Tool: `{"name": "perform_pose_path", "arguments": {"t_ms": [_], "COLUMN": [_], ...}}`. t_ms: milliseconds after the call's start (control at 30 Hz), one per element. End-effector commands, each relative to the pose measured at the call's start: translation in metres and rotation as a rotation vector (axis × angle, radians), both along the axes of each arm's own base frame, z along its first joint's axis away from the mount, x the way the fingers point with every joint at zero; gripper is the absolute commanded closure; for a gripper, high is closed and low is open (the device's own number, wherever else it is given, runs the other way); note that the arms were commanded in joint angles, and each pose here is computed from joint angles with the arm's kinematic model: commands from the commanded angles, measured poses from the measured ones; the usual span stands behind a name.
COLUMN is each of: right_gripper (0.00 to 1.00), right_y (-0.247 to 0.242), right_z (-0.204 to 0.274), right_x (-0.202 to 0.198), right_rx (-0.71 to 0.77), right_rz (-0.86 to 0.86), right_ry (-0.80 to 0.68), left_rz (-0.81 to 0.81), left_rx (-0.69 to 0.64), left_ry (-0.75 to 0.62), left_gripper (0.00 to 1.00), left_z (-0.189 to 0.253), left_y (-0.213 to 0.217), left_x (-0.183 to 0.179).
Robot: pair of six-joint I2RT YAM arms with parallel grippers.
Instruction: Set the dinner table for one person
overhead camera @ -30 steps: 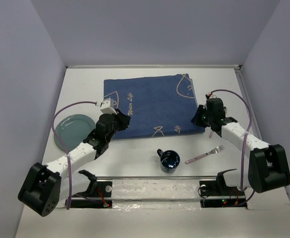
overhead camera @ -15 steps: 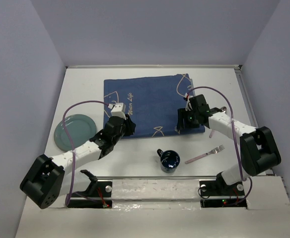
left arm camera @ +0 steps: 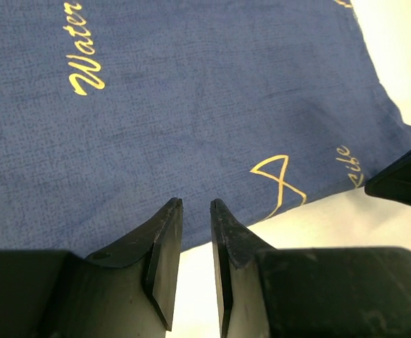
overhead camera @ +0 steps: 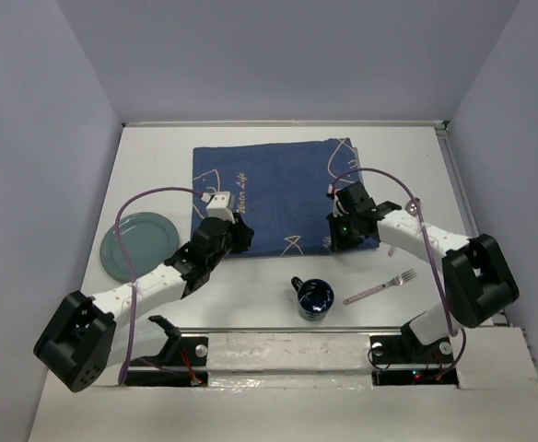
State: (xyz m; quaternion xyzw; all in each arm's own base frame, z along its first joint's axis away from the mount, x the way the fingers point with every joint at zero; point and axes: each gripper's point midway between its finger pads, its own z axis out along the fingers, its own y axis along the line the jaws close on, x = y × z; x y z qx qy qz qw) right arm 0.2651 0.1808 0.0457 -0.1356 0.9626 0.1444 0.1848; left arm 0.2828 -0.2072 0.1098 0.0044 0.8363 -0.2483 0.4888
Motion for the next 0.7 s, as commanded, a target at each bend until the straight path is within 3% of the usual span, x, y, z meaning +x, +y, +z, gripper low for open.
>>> {"name": "perform_pose_path", "arguments": {"t_ms": [0, 100, 233, 333, 500, 667], "right_gripper": [0.95, 0.99, 1.00, 0.93, 0.87, 1.00], "right_y": [-0.002, -0.006, -0.022, -0.037, -0.079, -0.094], "right_z": [0.022, 0.011, 0.007, 0.034, 0.060, 0.037], "right_x": [0.000, -0.009, -0.010, 0.017, 0.064, 0.070], "right_rx": [0.028, 0.021, -0.021, 0.001, 0.143, 0.100], "right_rz": [-0.053, -0.082, -0.200, -0.327, -0.556, -0.651], "right_ry": [-0.048, -0.007, -0.037, -0.190, -0.302, -0.284], "left_rz": [-0.017, -0.004, 0.064, 0.123, 0.140, 0.188], "left_rx": [-0.037, -0.041, -0.052, -0.035, -0.109, -0.175], "left_ry": [-0.059, -0.024, 0.009, 0.009, 0.020, 0.049], "left_gripper": [0.67, 0.66, 0.58, 0.55, 0.55, 0.55], "left_z": [0.015, 0.005, -0.005, -0.006, -0.003, -0.013], "left_y": [-0.003, 0.000, 0.010, 0.019, 0.022, 0.049], "left_x": [-0.002, -0.006, -0.008, -0.001, 0.009, 0.012]}}
